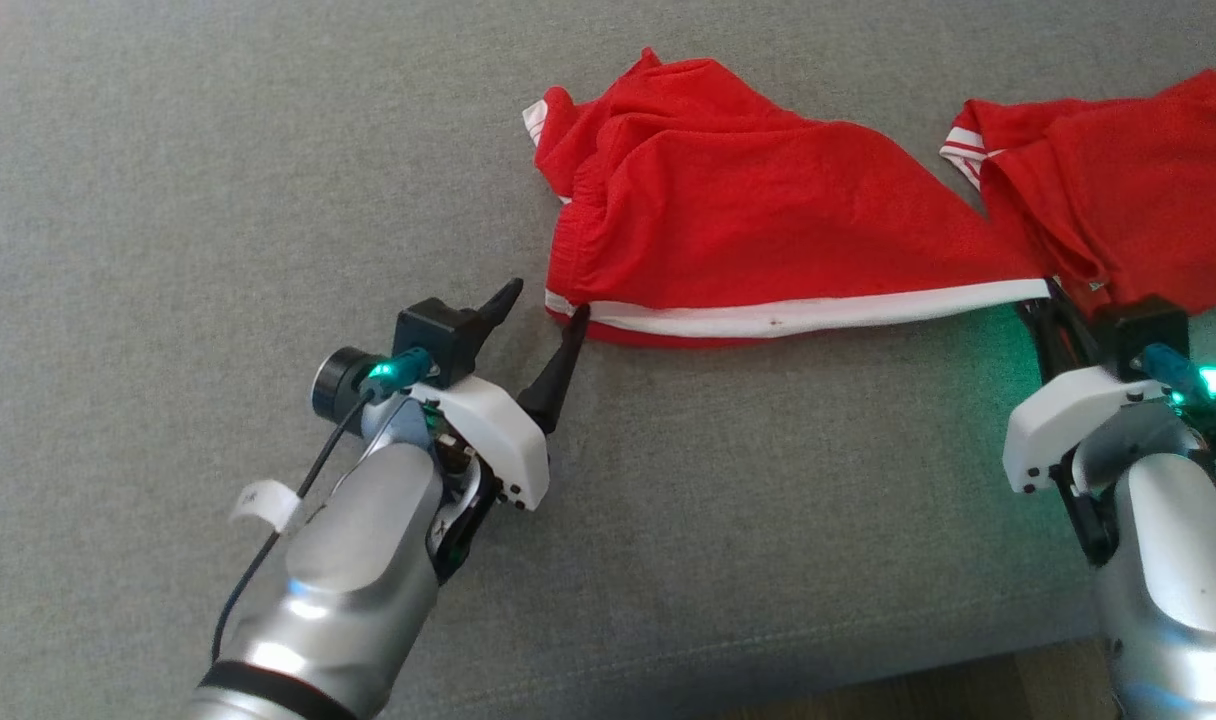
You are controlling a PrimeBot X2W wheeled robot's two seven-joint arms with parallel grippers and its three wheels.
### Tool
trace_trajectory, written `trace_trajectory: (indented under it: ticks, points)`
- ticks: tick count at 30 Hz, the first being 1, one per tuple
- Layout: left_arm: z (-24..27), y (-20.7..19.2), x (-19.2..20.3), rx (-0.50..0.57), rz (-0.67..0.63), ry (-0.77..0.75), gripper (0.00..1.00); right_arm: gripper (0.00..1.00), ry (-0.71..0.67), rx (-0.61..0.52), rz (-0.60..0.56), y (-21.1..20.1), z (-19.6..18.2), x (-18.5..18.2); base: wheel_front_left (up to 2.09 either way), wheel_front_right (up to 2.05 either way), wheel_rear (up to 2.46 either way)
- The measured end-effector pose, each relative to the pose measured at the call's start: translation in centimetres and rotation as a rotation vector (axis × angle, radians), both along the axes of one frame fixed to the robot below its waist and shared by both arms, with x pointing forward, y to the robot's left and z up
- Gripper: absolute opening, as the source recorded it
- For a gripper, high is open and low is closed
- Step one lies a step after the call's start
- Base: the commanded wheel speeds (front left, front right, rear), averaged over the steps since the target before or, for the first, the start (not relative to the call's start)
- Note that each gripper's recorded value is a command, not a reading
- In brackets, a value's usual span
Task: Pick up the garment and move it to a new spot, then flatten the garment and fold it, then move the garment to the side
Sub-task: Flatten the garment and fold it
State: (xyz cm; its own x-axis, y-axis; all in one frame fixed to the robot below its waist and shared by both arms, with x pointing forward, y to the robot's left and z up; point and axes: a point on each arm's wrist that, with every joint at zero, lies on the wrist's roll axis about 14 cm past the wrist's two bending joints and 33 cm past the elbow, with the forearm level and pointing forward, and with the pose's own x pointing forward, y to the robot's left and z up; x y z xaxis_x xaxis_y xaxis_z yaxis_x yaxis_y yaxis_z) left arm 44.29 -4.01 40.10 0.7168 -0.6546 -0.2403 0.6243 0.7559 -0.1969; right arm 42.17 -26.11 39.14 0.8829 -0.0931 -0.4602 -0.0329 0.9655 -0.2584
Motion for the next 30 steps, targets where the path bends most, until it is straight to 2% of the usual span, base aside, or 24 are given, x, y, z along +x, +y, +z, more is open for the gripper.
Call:
trace_trajectory:
  ticks: [1,2,5,14,21,23,24,30]
  points:
    - [0.0,0.0,0.0,-0.002,-0.003,0.001,1.00,0.00,0.002,0.001,0.000,0.0,-0.1,0.0,0.00,0.00,0.00]
    - [0.0,0.0,0.0,-0.001,-0.003,0.001,0.90,0.00,0.004,0.001,0.000,0.0,-0.1,0.0,0.00,0.00,0.00]
    - [0.1,0.1,0.0,0.001,-0.004,-0.004,0.00,0.00,0.008,0.004,0.001,0.1,-0.3,0.0,0.00,0.00,0.00]
    - [2.3,0.2,0.3,-0.025,0.000,-0.063,0.00,0.00,0.002,0.012,0.015,0.7,-0.1,0.3,0.00,0.00,0.00]
    - [5.4,0.7,0.8,-0.039,0.014,-0.159,0.00,0.00,-0.072,0.004,0.049,1.4,2.2,1.1,0.00,0.00,0.00]
    - [6.7,1.1,0.9,-0.045,0.021,-0.199,0.00,0.00,-0.125,-0.003,0.069,1.8,4.0,2.1,0.00,0.00,0.00]
    - [8.3,1.7,1.2,-0.049,0.038,-0.249,0.00,0.00,-0.194,-0.021,0.104,2.2,6.6,3.2,0.00,0.00,0.00]
    - [14.2,4.3,2.1,-0.041,0.086,-0.413,0.00,0.00,-0.390,-0.089,0.209,3.8,15.1,5.5,0.00,0.00,0.00]
